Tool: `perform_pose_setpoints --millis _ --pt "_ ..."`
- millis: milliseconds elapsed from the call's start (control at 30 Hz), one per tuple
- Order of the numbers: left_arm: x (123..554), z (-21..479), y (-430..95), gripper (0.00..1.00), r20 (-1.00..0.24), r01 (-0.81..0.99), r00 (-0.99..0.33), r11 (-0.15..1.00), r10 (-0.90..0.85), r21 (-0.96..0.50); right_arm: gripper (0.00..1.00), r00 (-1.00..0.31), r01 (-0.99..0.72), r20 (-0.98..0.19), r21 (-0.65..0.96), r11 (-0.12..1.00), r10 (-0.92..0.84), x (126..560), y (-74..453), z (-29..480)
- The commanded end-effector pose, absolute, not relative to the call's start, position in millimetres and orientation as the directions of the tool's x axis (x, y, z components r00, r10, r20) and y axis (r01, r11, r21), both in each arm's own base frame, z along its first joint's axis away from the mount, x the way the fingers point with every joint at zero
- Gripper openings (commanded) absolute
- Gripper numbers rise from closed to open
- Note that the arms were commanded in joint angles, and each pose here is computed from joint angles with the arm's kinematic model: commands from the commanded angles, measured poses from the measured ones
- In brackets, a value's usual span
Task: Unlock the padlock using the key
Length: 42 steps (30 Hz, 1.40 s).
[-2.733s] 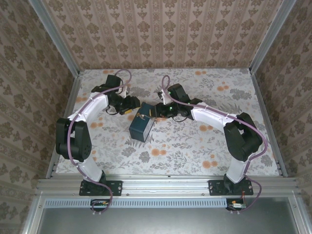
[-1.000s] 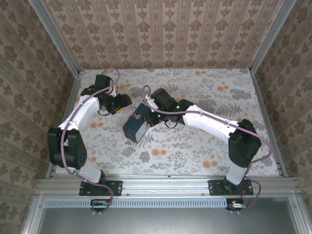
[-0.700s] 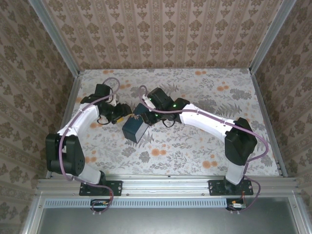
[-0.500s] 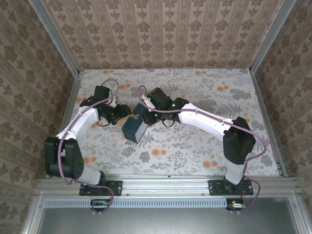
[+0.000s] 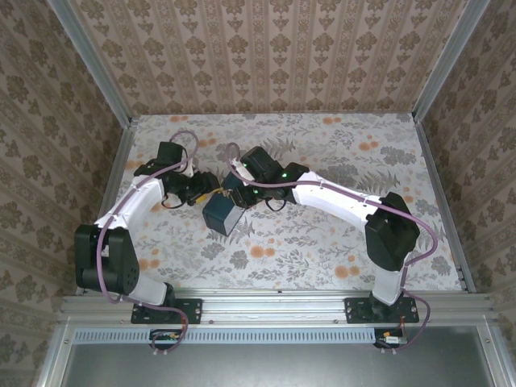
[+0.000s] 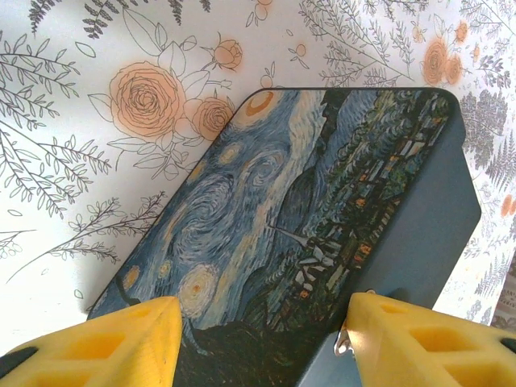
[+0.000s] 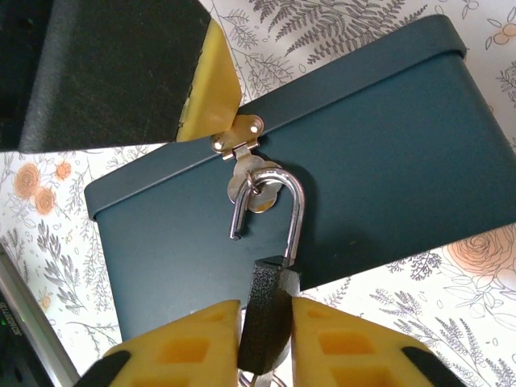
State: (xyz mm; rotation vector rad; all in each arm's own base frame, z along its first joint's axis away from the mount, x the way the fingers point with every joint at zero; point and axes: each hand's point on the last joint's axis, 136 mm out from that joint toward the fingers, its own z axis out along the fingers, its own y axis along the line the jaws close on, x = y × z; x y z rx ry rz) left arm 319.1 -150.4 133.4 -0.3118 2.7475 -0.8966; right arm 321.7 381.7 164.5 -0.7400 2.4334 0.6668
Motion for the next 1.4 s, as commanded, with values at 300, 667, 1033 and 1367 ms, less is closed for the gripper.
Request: perform_pose_setpoints --millis 300,667,1033,1367 --pt "297 123 -150 0.58 -0.083 -0.189 -0.954 0.791 -0.288 -0.582 0.00 -0.752 -0.431 -0.634 0.265 0.863 -0.181 358 370 171" --pt "283 121 -158 0.58 -0.043 -0.216 -0.952 0.762 -0.304 -0.610 0.00 -0.769 -0.234 -0.633 0.399 0.886 0.082 372 375 187" --pt "281 116 -173 0.56 -0.011 -0.216 -0.956 0.732 -0.292 -0.647 0.00 -0.752 -0.133 -0.643 0.365 0.922 0.146 394 374 172" --pt "295 124 -163 0.56 -0.039 -0.221 -0.946 0.728 -0.321 -0.649 0.00 -0.704 -0.105 -0.682 0.379 0.920 0.200 421 349 201"
